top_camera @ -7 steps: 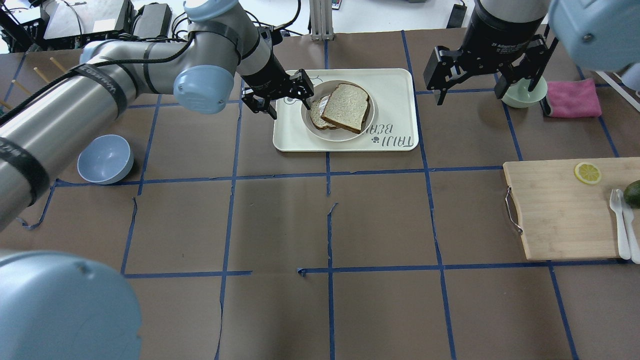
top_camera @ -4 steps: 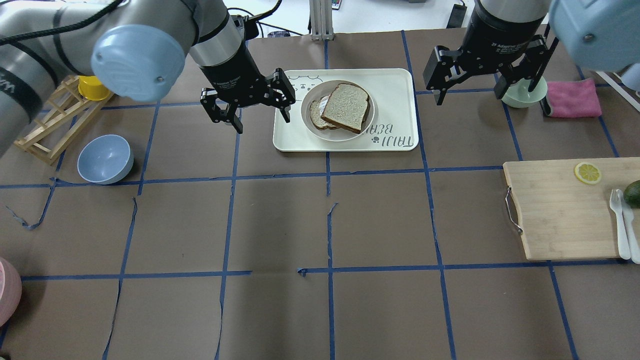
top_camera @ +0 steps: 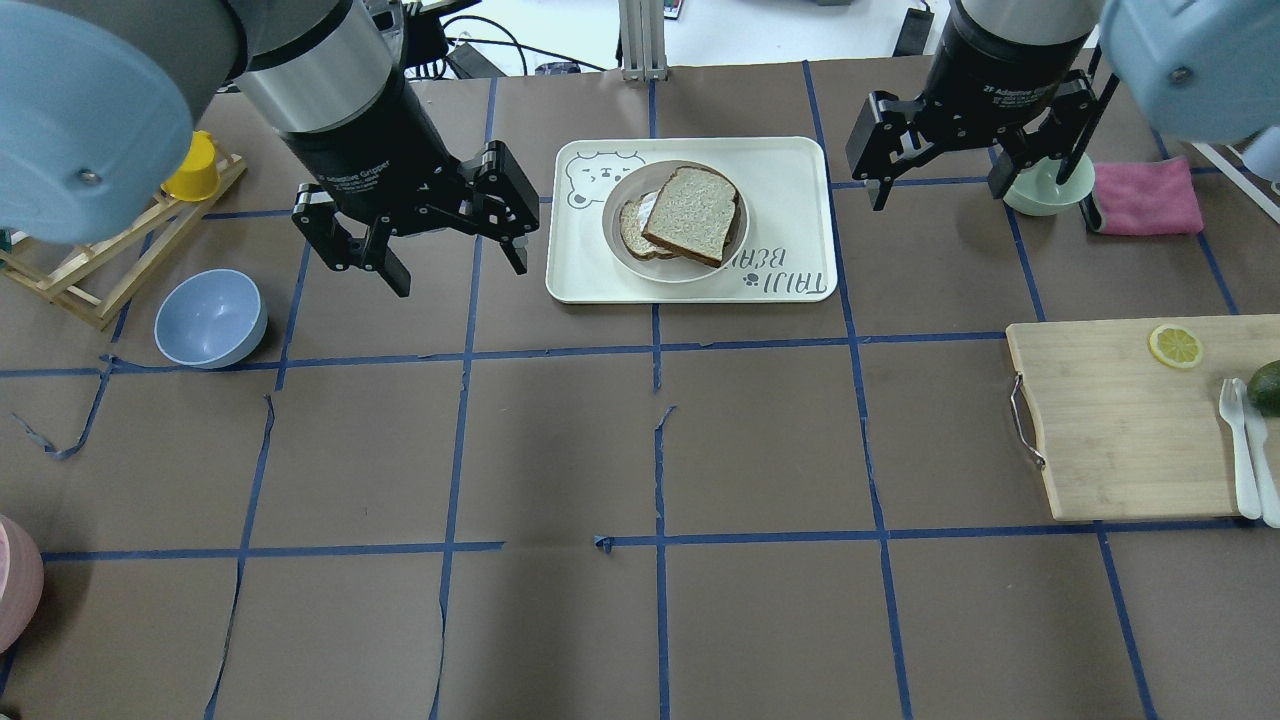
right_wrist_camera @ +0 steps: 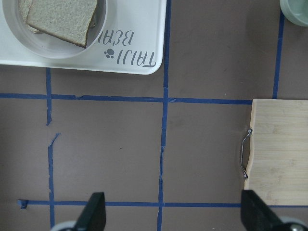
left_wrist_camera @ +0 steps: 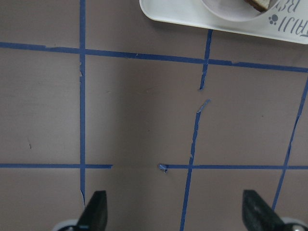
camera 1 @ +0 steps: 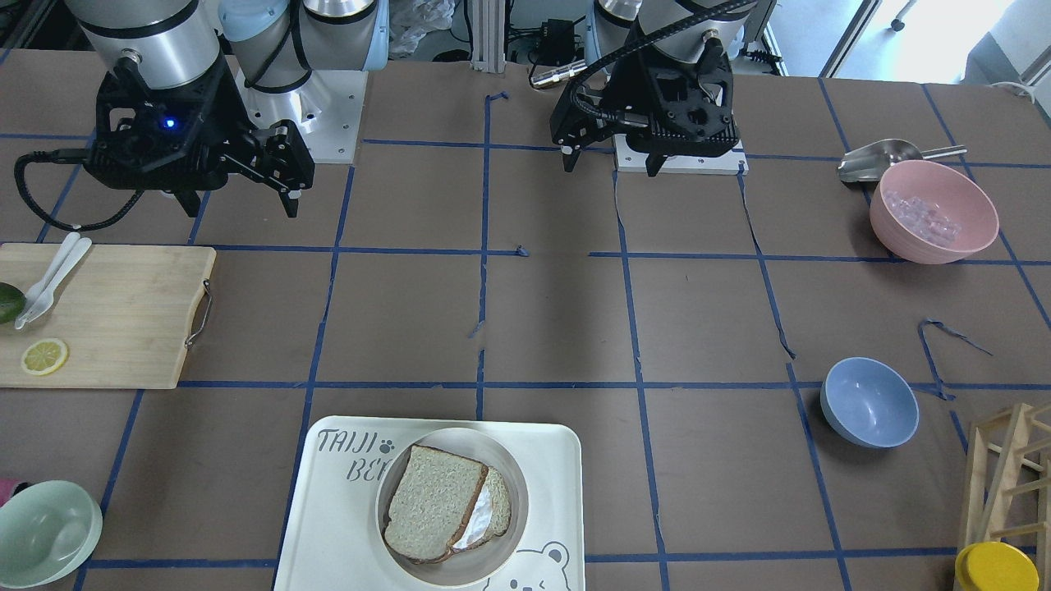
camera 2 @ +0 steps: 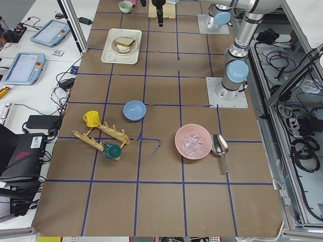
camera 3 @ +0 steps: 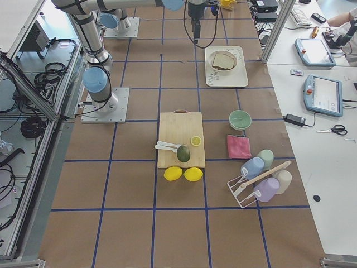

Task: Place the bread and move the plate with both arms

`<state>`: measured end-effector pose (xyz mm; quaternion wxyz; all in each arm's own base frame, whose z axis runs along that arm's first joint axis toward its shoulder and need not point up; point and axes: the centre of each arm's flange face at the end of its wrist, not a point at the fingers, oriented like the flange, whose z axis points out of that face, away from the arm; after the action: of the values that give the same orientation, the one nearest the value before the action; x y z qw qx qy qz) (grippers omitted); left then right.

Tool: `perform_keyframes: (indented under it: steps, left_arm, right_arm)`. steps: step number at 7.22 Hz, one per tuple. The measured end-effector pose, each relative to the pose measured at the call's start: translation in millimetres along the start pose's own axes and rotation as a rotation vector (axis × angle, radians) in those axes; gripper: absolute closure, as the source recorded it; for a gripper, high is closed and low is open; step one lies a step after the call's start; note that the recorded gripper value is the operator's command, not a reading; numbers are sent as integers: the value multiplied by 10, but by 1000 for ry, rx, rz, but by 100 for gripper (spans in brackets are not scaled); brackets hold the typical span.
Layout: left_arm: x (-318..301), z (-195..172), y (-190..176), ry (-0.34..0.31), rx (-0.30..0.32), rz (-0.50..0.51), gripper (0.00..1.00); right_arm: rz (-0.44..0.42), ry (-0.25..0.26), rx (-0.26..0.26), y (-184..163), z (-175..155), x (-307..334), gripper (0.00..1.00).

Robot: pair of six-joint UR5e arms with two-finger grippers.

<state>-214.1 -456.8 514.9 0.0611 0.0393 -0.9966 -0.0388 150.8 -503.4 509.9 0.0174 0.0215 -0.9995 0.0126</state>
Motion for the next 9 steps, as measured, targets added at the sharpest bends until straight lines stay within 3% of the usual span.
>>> perform_keyframes:
  steps: [2,5,9]
  left_arm:
    - [-126,-110,44,-53,41,20,0]
    - [-539,-254,-194,-65,114,67,0]
    - [-609,-298,-218,-72,130,101,0]
  right_arm:
    - [0,3,1,-1,-4,7,0]
    - [-1,3,11,-7,-26,5,0]
    - [0,2,23,-21,-31,8,0]
